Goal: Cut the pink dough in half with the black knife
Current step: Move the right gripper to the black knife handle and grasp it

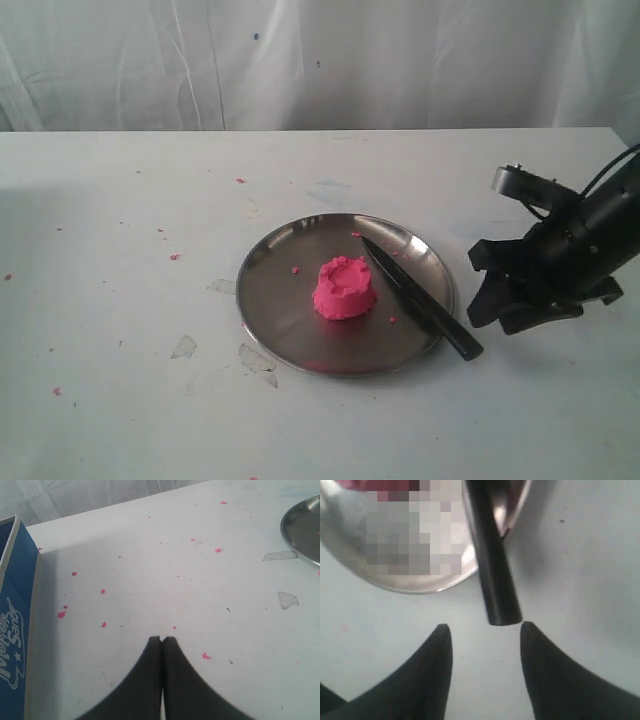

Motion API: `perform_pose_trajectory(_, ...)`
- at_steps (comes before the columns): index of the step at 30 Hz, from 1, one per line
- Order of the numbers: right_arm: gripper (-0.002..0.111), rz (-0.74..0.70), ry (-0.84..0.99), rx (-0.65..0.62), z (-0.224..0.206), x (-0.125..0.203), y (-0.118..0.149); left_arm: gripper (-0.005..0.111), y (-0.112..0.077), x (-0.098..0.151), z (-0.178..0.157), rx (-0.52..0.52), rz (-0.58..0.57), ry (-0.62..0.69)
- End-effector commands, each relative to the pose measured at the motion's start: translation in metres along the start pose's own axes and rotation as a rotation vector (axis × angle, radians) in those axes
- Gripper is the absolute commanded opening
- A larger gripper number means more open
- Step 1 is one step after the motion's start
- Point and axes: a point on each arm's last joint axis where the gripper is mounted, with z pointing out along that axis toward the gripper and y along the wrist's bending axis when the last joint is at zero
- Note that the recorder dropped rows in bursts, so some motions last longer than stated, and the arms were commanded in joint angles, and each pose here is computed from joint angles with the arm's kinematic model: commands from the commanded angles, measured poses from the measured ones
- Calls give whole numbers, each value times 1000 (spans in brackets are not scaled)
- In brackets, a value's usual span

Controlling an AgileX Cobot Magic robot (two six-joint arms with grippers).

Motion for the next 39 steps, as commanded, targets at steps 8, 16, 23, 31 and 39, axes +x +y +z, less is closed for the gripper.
perform_pose_trajectory(8, 42, 76, -5, -409, 25, -29, -52, 0, 0, -1, 0, 6, -5, -10)
perform_pose_trajectory(16, 42, 103, 46, -429, 47, -26, -65, 0, 0, -1, 0, 6, -5, -10)
perform_pose_trajectory(23, 42, 100, 61, -426, 50, -24, -66, 0, 0, -1, 0, 6, -5, -10)
perform_pose_trajectory(31, 42, 77, 95, -434, 58, -17, -60, 0, 0, -1, 0, 6, -5, -10)
perform_pose_trajectory(39, 42, 38, 134, -424, 64, -16, -50, 0, 0, -1, 0, 6, -5, -10)
